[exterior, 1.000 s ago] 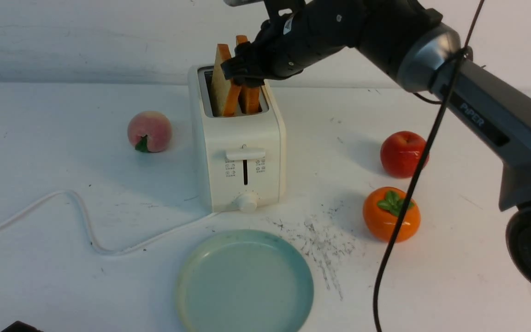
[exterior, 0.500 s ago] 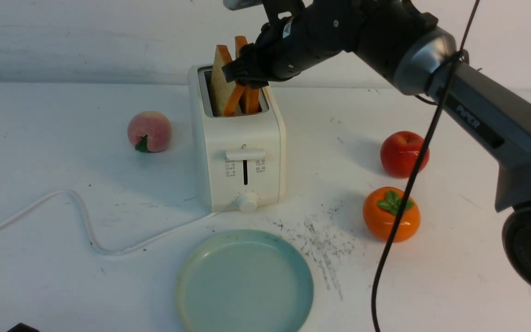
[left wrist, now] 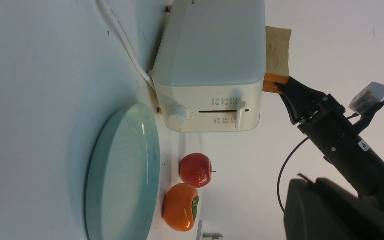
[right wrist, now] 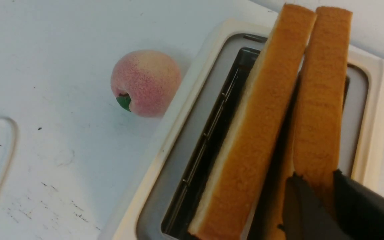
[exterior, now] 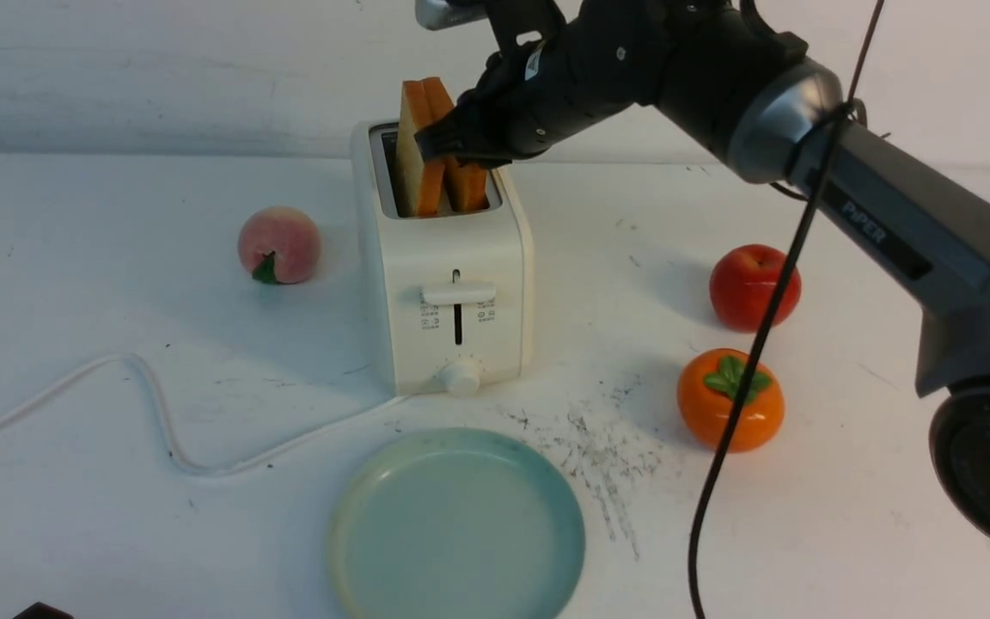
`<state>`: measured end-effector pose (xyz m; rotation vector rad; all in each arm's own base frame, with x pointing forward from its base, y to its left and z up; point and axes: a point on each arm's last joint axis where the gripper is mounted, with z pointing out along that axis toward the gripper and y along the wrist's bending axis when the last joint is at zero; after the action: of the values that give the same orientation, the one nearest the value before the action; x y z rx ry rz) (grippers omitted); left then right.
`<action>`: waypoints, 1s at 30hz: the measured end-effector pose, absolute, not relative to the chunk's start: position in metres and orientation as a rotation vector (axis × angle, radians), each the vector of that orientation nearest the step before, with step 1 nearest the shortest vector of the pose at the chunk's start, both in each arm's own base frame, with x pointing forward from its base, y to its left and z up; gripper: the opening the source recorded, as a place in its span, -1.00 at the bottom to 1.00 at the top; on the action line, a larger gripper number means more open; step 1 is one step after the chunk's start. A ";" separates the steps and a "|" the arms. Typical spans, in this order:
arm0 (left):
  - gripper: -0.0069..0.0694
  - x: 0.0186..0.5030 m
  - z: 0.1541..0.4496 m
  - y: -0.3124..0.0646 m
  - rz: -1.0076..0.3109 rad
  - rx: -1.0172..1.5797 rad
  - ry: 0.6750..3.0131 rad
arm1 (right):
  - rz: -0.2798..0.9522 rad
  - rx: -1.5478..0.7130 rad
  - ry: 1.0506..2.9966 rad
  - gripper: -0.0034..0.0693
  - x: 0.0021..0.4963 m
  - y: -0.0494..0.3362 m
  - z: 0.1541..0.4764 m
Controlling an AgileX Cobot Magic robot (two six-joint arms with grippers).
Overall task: Take toasted bread from bread machine on white table place on plate.
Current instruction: 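Grasp the toast slice in the toaster and pull it up out of the slot with the right gripper, then place the held slice of bread on top of the slice on the plate with the right gripper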
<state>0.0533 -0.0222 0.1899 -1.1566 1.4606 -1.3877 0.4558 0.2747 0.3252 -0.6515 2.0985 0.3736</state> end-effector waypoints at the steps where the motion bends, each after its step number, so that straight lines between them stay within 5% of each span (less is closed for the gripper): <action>1: -0.77 0.053 0.190 -0.022 -1.388 -1.157 1.461 | 0.374 -0.652 2.098 -0.64 0.455 0.274 0.328; 8: -0.76 0.053 0.190 -0.022 -1.388 -1.157 1.461 | 0.353 -0.644 2.020 -0.64 0.435 0.261 0.376; 13: -0.74 0.053 0.190 -0.022 -1.388 -1.157 1.461 | 0.277 -0.644 1.949 -0.64 0.400 0.234 0.438; 18: -0.73 0.053 0.190 -0.022 -1.388 -1.157 1.461 | 0.163 -0.630 2.035 -0.64 0.355 0.198 0.482; 25: -0.72 0.053 0.190 -0.022 -1.355 -1.115 1.480 | -0.040 -0.378 2.200 -0.64 0.351 0.148 0.482; 30: -0.72 0.053 0.189 -0.023 -1.320 -1.068 1.507 | 0.112 -0.340 2.430 -0.64 0.351 0.138 0.435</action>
<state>0.0531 -0.0228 0.1894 -1.0677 1.5074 -1.3203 0.3513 0.1383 0.4349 -0.3404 2.4300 0.1120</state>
